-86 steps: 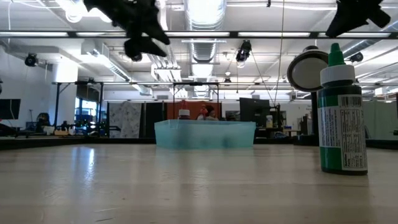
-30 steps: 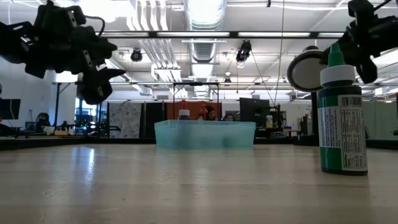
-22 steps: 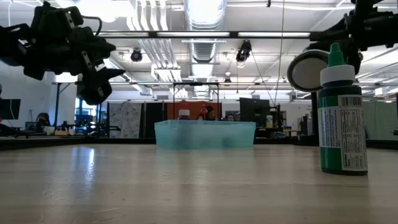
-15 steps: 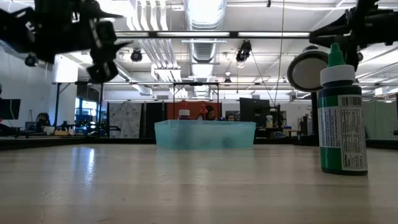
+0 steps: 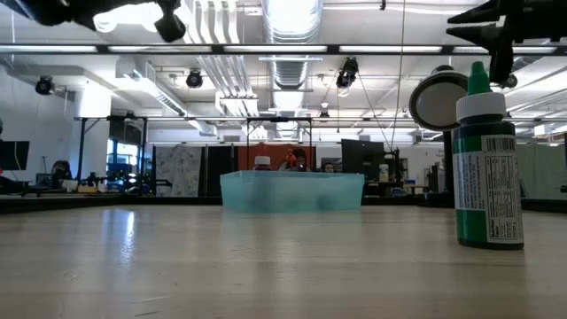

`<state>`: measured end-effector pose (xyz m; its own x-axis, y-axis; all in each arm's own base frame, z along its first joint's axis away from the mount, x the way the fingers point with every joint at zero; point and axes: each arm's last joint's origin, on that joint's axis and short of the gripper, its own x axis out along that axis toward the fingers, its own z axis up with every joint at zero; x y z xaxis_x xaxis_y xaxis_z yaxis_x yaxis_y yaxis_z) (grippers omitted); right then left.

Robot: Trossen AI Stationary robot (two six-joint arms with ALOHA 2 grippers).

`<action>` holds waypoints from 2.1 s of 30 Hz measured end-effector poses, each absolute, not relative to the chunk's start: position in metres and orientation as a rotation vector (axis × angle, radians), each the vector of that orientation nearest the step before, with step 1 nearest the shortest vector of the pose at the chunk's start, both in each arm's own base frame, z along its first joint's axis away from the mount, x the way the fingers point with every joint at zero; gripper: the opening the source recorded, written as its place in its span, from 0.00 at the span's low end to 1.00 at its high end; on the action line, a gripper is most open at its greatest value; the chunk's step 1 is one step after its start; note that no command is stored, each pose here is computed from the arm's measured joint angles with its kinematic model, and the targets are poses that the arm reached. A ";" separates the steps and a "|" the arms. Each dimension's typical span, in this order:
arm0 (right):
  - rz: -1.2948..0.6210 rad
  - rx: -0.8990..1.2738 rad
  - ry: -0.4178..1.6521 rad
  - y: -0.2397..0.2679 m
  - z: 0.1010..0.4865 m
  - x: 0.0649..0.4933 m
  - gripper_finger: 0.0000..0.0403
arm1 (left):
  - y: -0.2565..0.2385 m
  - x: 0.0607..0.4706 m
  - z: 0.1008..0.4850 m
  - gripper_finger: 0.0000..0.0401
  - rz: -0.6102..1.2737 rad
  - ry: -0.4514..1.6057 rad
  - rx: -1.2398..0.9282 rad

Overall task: Pick & Place food coloring
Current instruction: Put the red big food coloring into the green bin

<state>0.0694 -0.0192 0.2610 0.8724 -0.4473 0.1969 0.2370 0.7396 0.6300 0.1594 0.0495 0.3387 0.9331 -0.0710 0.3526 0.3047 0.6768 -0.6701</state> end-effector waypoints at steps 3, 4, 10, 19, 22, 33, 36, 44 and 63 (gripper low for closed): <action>-0.373 0.646 -0.392 -0.020 0.266 0.072 0.15 | 0.048 0.161 0.354 0.48 -0.271 -0.304 -0.788; -0.371 0.646 -0.399 -0.020 0.267 0.074 0.15 | 0.047 0.163 0.358 0.48 -0.298 -0.287 -0.794; -0.369 0.682 -0.395 -0.022 0.269 0.089 0.15 | 0.032 0.171 0.355 0.45 -0.229 0.208 -0.867; -0.433 0.649 -0.228 -0.026 0.256 0.117 0.15 | -0.020 0.153 0.337 0.39 -0.144 0.864 -0.401; -0.447 0.613 -0.188 -0.027 0.254 0.123 0.15 | -0.047 0.163 0.322 0.39 -0.242 0.955 -0.325; -0.462 0.492 -0.163 -0.028 0.265 0.126 0.15 | -0.142 0.191 0.261 0.39 -0.405 1.157 0.013; -0.464 0.443 -0.158 -0.028 0.268 0.126 0.15 | -0.151 0.202 0.250 0.39 -0.417 1.109 -0.008; -0.481 0.434 -0.106 -0.028 0.263 0.125 0.15 | -0.168 0.227 0.232 0.39 -0.424 1.023 -0.010; -0.494 0.428 -0.038 -0.028 0.256 0.124 0.15 | -0.212 0.246 0.185 0.39 -0.457 1.083 0.102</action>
